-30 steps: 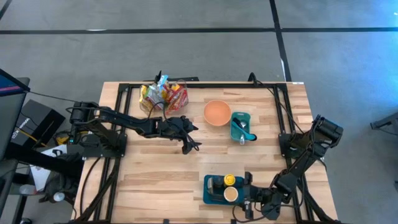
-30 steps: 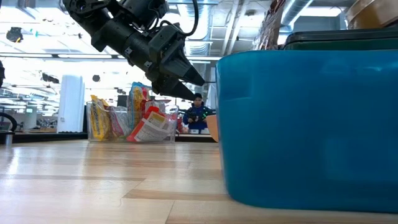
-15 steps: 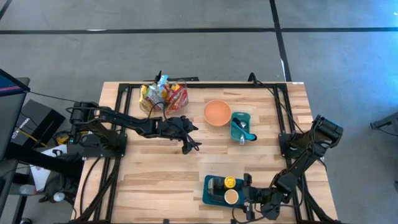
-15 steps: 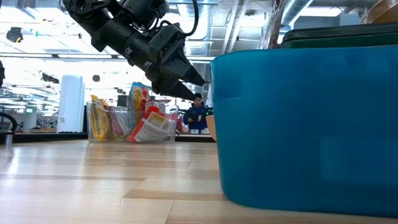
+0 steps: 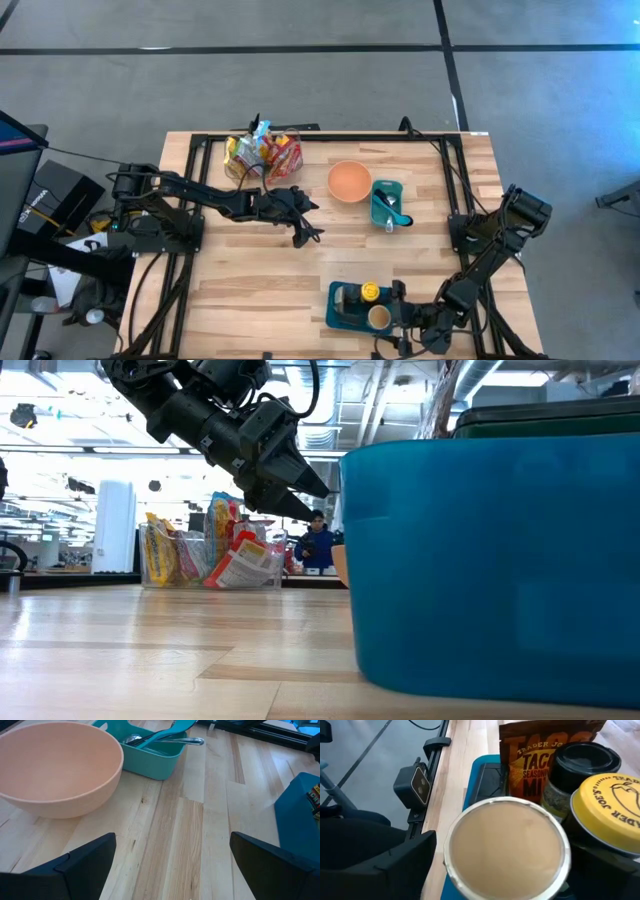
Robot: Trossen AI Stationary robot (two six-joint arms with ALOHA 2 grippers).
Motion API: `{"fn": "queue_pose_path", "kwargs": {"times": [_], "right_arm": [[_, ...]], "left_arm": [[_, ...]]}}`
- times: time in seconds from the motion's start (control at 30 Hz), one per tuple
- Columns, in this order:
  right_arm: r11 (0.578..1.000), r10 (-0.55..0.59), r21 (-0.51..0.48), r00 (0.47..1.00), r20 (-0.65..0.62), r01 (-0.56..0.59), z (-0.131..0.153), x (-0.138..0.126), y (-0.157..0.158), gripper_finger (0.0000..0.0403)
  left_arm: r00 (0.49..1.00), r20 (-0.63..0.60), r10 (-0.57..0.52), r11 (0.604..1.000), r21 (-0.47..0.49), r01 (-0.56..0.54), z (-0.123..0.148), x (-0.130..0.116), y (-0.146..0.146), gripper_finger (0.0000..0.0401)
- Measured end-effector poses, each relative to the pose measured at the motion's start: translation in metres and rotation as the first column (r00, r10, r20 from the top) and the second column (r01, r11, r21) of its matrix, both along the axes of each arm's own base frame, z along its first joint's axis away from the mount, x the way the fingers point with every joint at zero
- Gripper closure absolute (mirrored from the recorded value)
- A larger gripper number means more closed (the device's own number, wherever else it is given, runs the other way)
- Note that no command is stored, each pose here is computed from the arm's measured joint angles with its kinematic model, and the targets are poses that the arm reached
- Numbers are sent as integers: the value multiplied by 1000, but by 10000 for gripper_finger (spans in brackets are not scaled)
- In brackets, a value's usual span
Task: Pick & Place Food Item
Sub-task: Put the gold seasoning bottle into the blue bin
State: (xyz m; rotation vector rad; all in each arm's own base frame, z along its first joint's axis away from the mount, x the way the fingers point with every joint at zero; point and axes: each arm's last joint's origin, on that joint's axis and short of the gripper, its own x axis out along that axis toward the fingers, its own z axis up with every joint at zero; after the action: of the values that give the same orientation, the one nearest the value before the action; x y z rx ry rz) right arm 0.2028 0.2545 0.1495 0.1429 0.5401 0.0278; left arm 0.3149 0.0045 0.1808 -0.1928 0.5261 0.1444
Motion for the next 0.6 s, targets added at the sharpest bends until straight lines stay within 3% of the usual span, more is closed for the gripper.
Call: {"fn": "queue_pose_path", "kwargs": {"times": [0.17,0.6], "right_arm": [[998,36,-46,999,3,-35,1,-4,2,4],[998,41,-56,998,54,-38,21,-13,1,5]], "left_arm": [[1000,0,0,1000,0,0,0,0,0,14],[1000,0,0,1000,0,0,0,0,0,14]]}}
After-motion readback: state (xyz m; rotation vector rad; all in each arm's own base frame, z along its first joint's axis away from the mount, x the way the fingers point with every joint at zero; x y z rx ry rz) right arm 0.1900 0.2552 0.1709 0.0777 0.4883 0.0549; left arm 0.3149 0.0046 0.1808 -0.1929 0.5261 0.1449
